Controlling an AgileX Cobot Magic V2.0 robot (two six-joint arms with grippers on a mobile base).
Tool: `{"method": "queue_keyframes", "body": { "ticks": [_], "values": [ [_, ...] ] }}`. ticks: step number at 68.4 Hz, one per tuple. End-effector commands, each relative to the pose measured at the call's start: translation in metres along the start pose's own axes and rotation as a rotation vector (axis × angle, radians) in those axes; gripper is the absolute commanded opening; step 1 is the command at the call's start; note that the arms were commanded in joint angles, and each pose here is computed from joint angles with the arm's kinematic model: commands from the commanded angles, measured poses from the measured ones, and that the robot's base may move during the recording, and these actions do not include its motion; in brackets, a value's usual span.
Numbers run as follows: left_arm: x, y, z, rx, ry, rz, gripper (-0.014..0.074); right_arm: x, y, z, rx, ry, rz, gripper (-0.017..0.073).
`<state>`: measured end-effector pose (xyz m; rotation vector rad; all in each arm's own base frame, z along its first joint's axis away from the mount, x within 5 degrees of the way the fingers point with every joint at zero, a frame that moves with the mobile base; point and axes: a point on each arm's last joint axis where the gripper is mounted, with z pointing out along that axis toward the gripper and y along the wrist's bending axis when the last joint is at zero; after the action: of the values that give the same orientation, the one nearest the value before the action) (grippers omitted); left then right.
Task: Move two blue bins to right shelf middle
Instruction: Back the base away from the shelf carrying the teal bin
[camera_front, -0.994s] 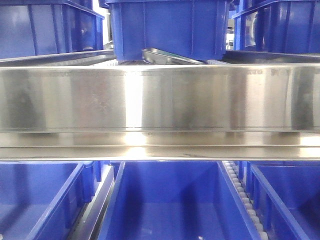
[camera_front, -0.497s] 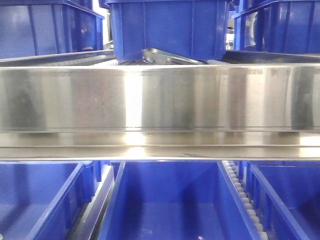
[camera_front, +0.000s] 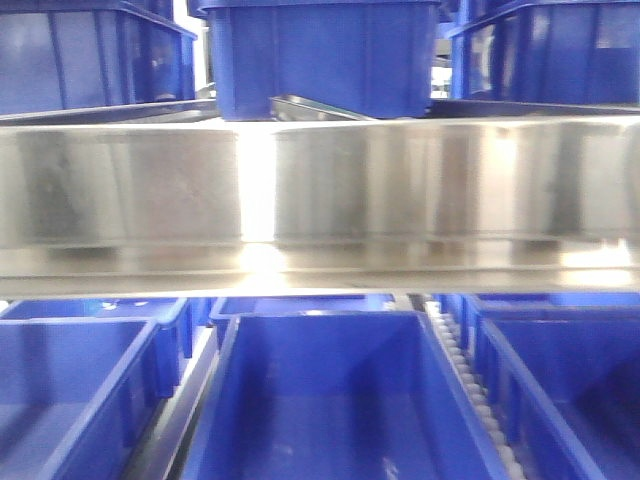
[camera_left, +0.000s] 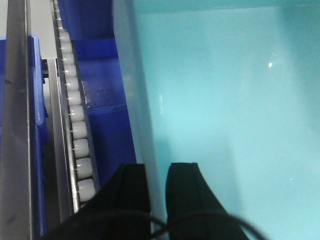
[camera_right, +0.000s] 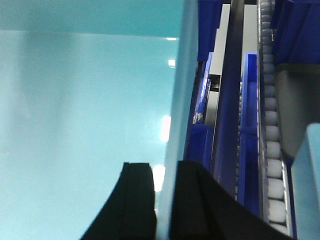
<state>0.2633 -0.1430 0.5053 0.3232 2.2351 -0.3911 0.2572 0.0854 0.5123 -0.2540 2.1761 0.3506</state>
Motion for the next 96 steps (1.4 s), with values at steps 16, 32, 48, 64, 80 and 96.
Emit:
{"method": "queue_keyframes", "body": {
  "ticks": [16, 32, 48, 64, 80, 96],
  "values": [
    [-0.0031, 0.0009, -0.0111, -0.007, -0.042, 0.018, -0.0111, -0.0057, -0.0026, -0.01, 0.024, -0.069, -0.026, -0.0153],
    [-0.0031, 0.0009, -0.0111, -0.007, -0.042, 0.018, -0.0111, -0.0057, -0.0026, -0.01, 0.024, -0.069, -0.026, -0.0153],
    [-0.0031, 0.0009, -0.0111, -0.007, -0.042, 0.018, -0.0111, -0.0057, -0.0026, -0.01, 0.024, -0.069, -0.026, -0.0153],
    [-0.0031, 0.0009, -0.0111, -0.007, -0.042, 0.018, -0.0111, -0.0057, -0.0026, -0.01, 0.024, -0.069, -0.026, -0.0153],
    [-0.0031, 0.0009, -0.0111, -0.007, -0.042, 0.018, -0.0111, -0.0057, -0.0026, -0.01, 0.024, -0.069, -0.026, -0.0153],
    [-0.0031, 0.0009, -0.0111, -0.007, -0.042, 0.018, -0.0111, -0.0057, -0.0026, -0.01, 0.024, -0.069, -0.026, -0.0153]
  ]
}}
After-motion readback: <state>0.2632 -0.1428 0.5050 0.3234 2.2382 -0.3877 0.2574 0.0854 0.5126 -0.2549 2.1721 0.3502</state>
